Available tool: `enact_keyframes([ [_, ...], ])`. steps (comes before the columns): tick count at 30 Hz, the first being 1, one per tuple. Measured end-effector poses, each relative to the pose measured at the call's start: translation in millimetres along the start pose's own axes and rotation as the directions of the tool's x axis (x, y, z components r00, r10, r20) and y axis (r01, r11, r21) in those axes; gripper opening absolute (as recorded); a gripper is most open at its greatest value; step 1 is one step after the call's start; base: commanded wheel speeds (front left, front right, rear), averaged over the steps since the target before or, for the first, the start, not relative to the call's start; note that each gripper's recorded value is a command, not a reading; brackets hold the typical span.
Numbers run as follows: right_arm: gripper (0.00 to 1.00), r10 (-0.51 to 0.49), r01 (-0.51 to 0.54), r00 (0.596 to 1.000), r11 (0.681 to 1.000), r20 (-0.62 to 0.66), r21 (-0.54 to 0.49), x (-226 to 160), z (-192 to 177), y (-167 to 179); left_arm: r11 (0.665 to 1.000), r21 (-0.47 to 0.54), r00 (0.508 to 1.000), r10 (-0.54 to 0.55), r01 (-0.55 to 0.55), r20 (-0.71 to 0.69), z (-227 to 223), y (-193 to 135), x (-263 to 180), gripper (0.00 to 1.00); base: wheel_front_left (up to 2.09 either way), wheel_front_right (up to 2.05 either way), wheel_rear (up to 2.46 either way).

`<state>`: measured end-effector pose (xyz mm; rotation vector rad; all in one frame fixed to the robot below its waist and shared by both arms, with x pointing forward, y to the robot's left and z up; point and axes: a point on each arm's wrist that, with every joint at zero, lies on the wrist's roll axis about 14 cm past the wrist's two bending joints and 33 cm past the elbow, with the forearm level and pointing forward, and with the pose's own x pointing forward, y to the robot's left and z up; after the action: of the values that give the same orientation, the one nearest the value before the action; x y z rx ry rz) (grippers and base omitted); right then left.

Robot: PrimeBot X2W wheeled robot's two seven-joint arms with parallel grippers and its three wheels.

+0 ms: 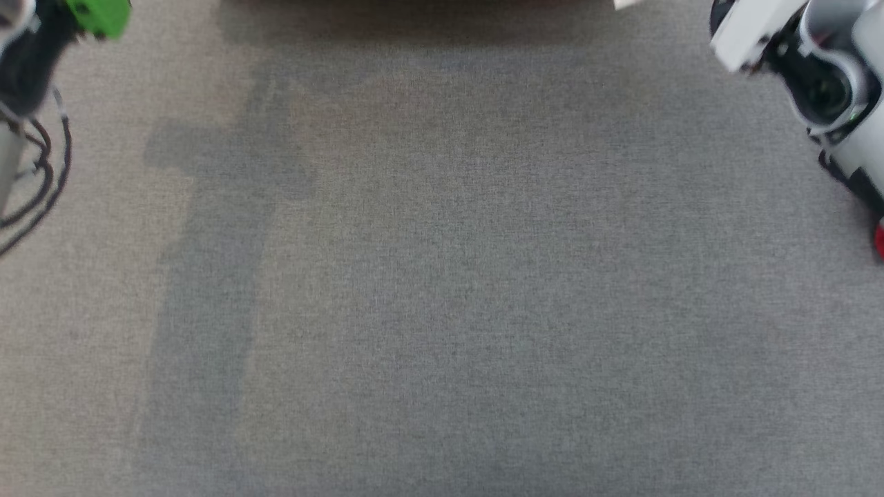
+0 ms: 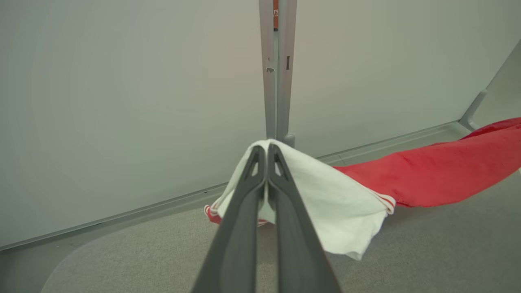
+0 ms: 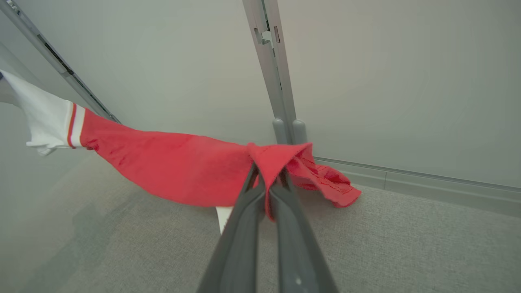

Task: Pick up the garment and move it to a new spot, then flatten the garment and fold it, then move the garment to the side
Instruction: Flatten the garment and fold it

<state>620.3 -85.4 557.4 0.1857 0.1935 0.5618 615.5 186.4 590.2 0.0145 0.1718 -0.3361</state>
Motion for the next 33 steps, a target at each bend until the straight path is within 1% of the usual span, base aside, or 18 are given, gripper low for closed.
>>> enact_keyframes([
  [2,0.00,0.013,-0.012,0.998,1.000,-0.060,0.008,-12.8,-20.4,8.5,0.999,-0.030,0.997,-0.015,0.012,-0.076,-23.0,-3.7,-16.3,0.00,0.00,0.00,0.00],
  [5,0.00,0.029,-0.025,0.984,0.999,-0.174,0.023,-37.7,-53.5,20.4,0.998,-0.061,0.975,-0.042,0.029,-0.216,-59.1,-10.6,-46.2,0.00,0.00,0.00,0.00],
  [9,0.00,0.052,-0.042,0.954,0.998,-0.297,0.040,-75.8,-82.2,35.8,0.996,-0.069,0.906,-0.081,0.058,-0.416,-104.4,-20.6,-96.7,0.00,0.00,0.00,0.00],
  [14,0.00,0.046,-0.033,0.906,0.999,-0.422,0.037,-126.1,-105.2,41.1,0.989,-0.129,0.819,-0.129,0.068,-0.559,-132.7,-34.2,-155.8,0.00,0.00,0.00,0.00],
  [16,0.00,0.051,-0.034,0.887,0.998,-0.458,0.044,-145.5,-112.4,45.4,0.985,-0.151,0.773,-0.162,0.087,-0.613,-145.0,-46.7,-181.4,0.00,0.00,0.00,0.00],
  [17,0.00,0.051,-0.030,0.877,0.998,-0.478,0.050,-155.6,-116.4,46.4,0.980,-0.177,0.750,-0.187,0.094,-0.634,-149.5,-54.6,-194.0,0.00,0.00,0.00,0.00],
  [21,0.00,0.033,-0.004,0.837,0.999,-0.546,0.054,-191.2,-130.9,42.0,0.971,-0.213,0.674,-0.231,0.111,-0.702,-161.1,-72.7,-235.5,0.00,0.00,0.00,0.00],
  [24,0.00,0.033,0.019,0.797,0.997,-0.603,0.080,-219.1,-149.0,40.9,0.960,-0.253,0.613,-0.272,0.119,-0.742,-170.3,-89.2,-265.9,0.00,0.00,0.00,0.00],
  [27,0.00,0.038,0.037,0.757,0.994,-0.652,0.101,-241.9,-165.4,40.1,0.953,-0.284,0.557,-0.295,0.108,-0.776,-178.5,-98.3,-289.6,0.00,0.00,0.00,0.00],
  [30,0.00,0.049,0.045,0.728,0.992,-0.684,0.118,-255.2,-174.6,41.1,0.944,-0.318,0.526,-0.315,0.089,-0.790,-181.5,-104.3,-303.2,0.00,0.00,0.00,0.00],
  [33,0.00,0.059,0.053,0.706,0.989,-0.706,0.135,-263.3,-179.1,41.8,0.937,-0.339,0.509,-0.331,0.081,-0.795,-181.2,-107.7,-308.6,0.00,0.00,0.00,0.00],
])
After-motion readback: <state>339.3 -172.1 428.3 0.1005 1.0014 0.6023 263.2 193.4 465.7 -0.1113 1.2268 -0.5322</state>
